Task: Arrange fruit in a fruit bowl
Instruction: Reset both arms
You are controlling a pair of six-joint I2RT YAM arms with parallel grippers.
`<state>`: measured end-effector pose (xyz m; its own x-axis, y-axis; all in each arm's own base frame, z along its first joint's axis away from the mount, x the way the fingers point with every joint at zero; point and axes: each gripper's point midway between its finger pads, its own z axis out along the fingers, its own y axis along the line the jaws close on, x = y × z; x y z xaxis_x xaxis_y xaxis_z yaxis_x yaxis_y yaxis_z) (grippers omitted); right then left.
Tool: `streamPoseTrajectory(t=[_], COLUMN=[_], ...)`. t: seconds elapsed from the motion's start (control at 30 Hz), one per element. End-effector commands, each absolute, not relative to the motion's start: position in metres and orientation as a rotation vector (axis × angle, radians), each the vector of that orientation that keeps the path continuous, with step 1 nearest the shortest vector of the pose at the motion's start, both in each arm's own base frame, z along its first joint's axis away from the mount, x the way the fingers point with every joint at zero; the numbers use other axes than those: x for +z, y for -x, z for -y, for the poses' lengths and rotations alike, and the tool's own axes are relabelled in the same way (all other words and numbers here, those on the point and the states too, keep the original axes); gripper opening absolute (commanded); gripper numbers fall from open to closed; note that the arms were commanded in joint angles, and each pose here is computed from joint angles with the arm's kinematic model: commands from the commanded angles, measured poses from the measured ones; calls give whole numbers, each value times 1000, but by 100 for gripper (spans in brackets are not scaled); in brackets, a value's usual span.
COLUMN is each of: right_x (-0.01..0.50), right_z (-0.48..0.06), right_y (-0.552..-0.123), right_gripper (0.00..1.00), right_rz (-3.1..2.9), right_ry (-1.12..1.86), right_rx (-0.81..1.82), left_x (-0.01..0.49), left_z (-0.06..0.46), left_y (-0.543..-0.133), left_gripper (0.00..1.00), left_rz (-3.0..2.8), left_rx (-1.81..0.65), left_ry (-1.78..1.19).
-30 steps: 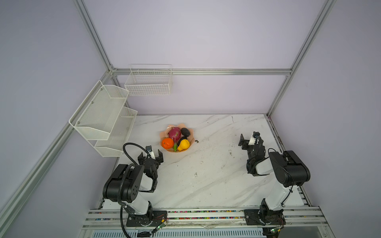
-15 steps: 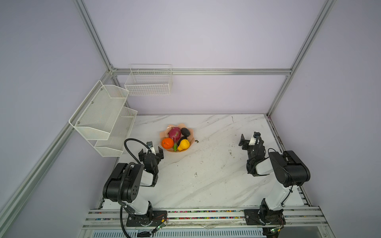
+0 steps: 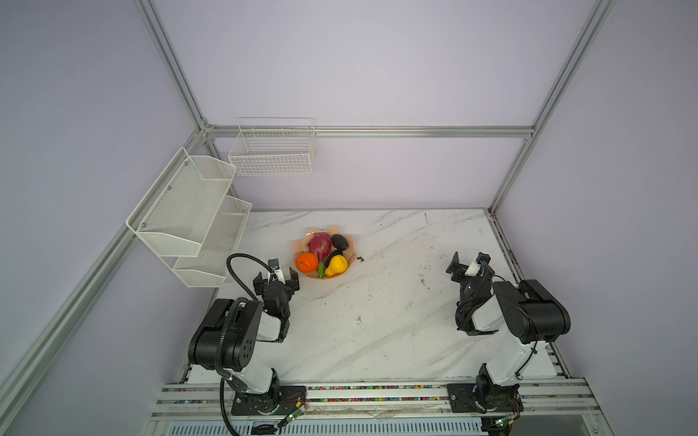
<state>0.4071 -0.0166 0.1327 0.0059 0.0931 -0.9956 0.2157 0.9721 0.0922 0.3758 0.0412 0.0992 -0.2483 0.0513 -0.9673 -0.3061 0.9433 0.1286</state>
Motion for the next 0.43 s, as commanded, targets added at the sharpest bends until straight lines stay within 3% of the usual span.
streamPoseTrajectory(t=[0.0, 0.4], right_x=[140, 144], right_z=[-16, -16], right_y=[-444, -436], right_gripper=[97, 97], right_rz=[-1624, -1589], right_ry=[-60, -43], right_rx=[-18, 6], left_x=[122, 121], left_z=[-44, -44], left_y=[-385, -390], left_gripper=[100, 100], left_rz=[-1719, -1739], left_rx=[346, 349], left_ry=[217, 214])
